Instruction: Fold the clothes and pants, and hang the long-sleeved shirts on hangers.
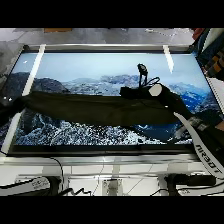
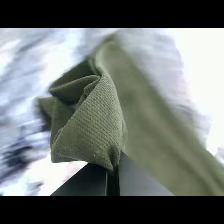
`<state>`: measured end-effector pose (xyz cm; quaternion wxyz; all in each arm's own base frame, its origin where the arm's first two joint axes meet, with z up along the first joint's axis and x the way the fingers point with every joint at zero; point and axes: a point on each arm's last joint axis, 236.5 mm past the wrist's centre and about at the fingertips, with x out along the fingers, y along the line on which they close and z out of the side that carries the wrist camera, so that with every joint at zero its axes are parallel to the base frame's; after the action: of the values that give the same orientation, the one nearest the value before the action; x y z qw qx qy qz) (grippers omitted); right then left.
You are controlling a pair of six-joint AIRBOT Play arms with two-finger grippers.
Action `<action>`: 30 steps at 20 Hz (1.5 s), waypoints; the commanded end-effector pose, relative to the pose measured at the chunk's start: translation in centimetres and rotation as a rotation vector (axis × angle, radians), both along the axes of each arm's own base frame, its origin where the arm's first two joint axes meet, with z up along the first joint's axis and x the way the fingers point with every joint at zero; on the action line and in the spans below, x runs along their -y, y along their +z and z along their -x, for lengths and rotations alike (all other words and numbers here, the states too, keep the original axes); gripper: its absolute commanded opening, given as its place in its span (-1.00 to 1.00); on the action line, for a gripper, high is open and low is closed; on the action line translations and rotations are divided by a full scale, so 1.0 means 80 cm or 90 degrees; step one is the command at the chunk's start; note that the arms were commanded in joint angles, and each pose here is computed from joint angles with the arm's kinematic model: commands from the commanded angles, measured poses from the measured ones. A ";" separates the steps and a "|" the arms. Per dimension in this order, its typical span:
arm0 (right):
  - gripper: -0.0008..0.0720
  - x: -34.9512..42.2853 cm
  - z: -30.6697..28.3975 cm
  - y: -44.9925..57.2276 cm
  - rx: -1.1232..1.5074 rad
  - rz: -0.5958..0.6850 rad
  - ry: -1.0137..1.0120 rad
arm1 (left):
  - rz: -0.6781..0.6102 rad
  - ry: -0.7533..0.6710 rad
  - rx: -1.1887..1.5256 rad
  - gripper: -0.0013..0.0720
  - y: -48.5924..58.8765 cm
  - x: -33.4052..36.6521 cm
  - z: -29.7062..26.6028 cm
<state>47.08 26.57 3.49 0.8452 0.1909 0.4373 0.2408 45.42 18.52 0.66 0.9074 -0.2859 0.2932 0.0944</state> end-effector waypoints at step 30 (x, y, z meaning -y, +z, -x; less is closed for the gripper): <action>-0.90 -0.065 -0.045 -0.004 -0.116 0.030 0.052 | 0.106 -0.568 0.225 -0.92 0.250 0.509 0.050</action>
<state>47.77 41.09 2.11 0.7779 0.2031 0.5096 0.3066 40.76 -15.67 22.72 0.9008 -0.1700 0.2147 -0.3370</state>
